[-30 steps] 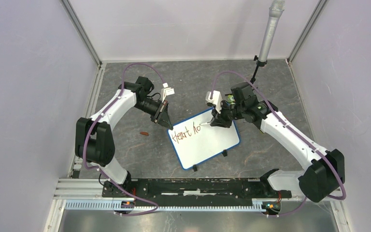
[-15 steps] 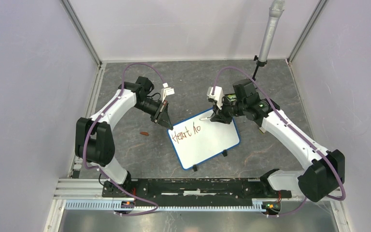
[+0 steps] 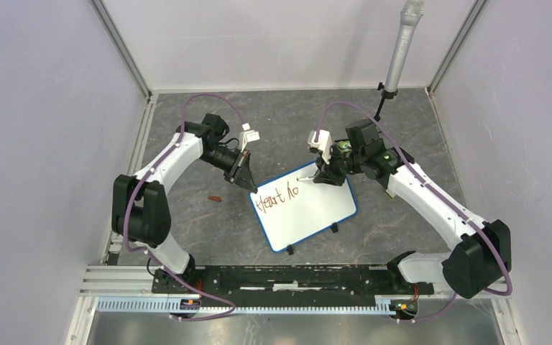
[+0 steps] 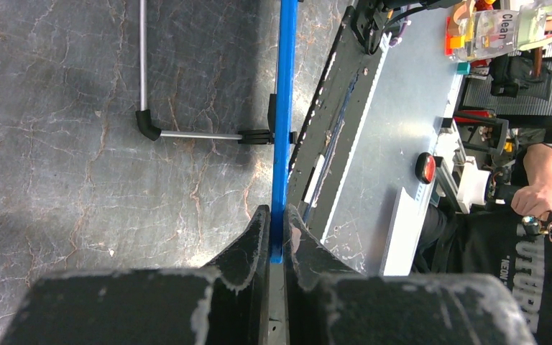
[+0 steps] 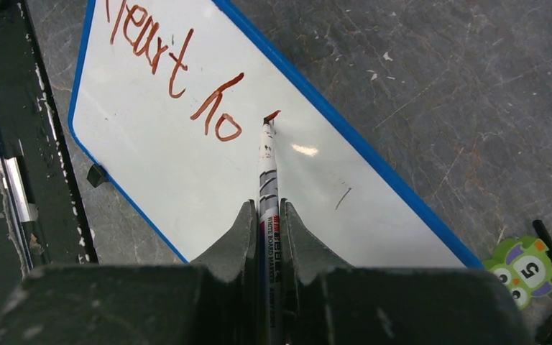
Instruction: Write a sentence on the whiteboard
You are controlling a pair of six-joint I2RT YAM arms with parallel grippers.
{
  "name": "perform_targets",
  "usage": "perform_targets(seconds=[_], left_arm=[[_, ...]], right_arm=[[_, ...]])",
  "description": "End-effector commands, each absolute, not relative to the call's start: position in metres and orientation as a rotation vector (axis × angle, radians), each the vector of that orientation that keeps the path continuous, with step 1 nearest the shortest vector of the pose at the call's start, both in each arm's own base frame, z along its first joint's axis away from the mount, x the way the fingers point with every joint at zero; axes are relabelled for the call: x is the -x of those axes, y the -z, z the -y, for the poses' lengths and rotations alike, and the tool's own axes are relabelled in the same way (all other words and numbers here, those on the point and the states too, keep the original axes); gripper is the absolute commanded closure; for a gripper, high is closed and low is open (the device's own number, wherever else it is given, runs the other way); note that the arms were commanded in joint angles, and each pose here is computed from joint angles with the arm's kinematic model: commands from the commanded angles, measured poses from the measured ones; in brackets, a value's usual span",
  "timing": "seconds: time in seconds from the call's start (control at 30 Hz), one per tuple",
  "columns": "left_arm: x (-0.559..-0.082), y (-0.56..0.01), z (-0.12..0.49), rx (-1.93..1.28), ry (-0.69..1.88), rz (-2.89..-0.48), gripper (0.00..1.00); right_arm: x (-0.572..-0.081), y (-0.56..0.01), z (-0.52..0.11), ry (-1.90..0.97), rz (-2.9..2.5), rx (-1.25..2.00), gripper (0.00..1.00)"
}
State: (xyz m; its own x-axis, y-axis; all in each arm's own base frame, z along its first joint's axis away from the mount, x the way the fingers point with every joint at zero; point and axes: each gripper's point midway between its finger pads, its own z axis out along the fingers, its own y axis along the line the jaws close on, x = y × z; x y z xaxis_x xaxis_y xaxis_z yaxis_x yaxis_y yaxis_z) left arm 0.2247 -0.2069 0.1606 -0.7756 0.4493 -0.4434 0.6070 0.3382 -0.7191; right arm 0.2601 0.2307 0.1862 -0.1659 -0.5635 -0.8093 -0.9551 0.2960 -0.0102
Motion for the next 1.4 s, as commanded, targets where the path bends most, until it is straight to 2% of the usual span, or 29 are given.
perform_targets(seconds=[0.0, 0.43, 0.7, 1.37], left_arm=[[-0.224, -0.161, 0.206, -1.018, 1.398, -2.407, 0.98], [-0.224, -0.161, 0.206, -1.017, 1.402, -2.406, 0.98], [-0.223, -0.162, 0.207, -1.019, 1.404, -2.401, 0.98], [-0.223, -0.163, 0.207, -1.025, 1.4, -2.394, 0.98]], right_arm=[[-0.255, -0.18, -0.227, -0.678, -1.829, 1.374, 1.0], [-0.233, -0.169, -0.215, -0.683, -1.841, 1.442, 1.0], [-0.25, -0.202, -0.215, -0.612, -1.785, 1.405, 1.0], [-0.272, -0.198, -0.224, -0.604, -1.808, 1.352, 1.0]])
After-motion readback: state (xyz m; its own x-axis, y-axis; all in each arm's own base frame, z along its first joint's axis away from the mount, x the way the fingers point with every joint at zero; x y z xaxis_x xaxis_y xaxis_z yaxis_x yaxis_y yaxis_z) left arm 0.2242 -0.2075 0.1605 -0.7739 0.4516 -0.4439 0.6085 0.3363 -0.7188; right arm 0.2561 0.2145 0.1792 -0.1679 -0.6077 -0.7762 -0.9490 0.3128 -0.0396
